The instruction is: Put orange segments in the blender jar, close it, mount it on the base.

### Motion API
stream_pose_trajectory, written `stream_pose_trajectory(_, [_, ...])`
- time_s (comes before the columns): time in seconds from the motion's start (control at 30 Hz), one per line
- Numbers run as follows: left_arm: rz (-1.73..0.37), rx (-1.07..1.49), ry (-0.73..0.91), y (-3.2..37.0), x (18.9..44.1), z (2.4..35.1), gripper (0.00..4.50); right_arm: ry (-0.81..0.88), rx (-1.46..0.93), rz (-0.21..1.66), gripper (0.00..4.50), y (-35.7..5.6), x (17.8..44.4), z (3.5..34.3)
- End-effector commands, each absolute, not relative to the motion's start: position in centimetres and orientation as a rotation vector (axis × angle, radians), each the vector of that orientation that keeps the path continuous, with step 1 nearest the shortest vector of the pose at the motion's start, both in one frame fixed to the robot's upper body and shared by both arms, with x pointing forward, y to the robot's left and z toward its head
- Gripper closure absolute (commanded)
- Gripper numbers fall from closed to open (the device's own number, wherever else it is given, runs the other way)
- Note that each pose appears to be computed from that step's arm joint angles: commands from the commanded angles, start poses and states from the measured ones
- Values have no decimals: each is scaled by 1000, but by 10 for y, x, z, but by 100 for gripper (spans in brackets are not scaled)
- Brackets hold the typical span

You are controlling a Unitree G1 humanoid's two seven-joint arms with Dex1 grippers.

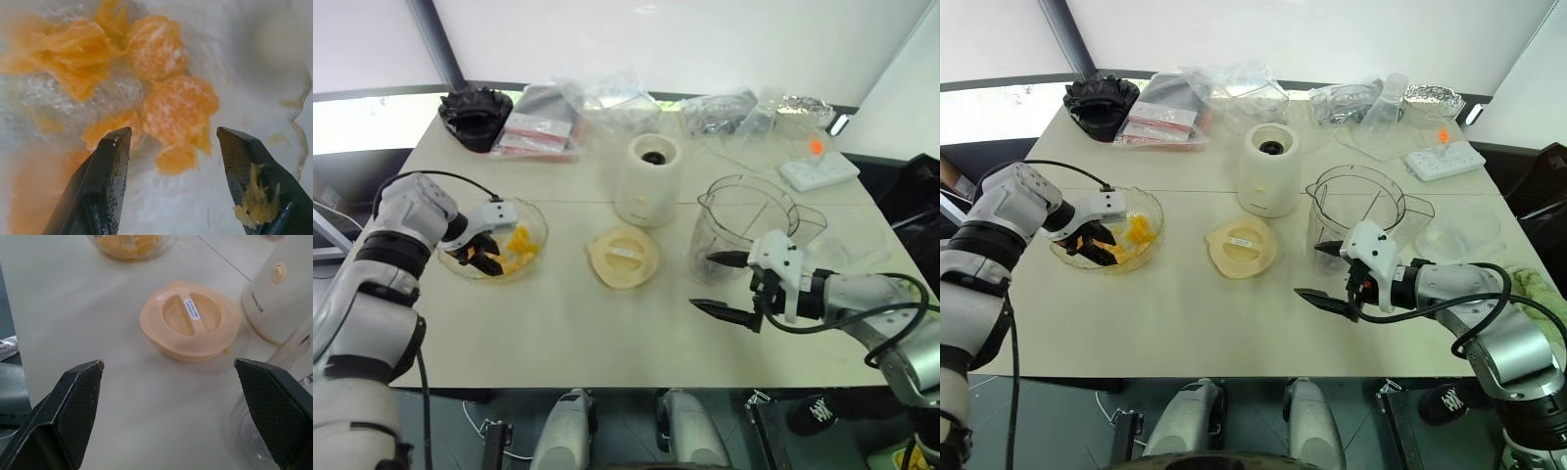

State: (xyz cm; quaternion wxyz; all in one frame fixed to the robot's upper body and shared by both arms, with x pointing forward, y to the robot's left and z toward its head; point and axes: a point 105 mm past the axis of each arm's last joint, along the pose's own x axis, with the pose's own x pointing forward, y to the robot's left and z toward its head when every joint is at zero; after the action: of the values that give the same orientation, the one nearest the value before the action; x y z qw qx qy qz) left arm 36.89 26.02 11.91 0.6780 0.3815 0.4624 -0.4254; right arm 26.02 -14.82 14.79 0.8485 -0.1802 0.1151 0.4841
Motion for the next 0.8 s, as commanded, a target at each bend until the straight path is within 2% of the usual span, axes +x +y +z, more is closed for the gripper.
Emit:
stream_pose_trajectory(0.03, [-986, 953, 1039, 259, 375, 122, 160, 197, -404, 1025, 0, -144, 260, 156])
stream_pose_trajectory(0.4, [-1082, 966, 1067, 241, 376, 111, 160, 195, -408, 996, 0, -147, 257, 157])
stream_pose_trajectory(0.8, [-996, 1067, 1055, 250, 384, 104, 160, 185, -408, 982, 0, -146, 259, 157])
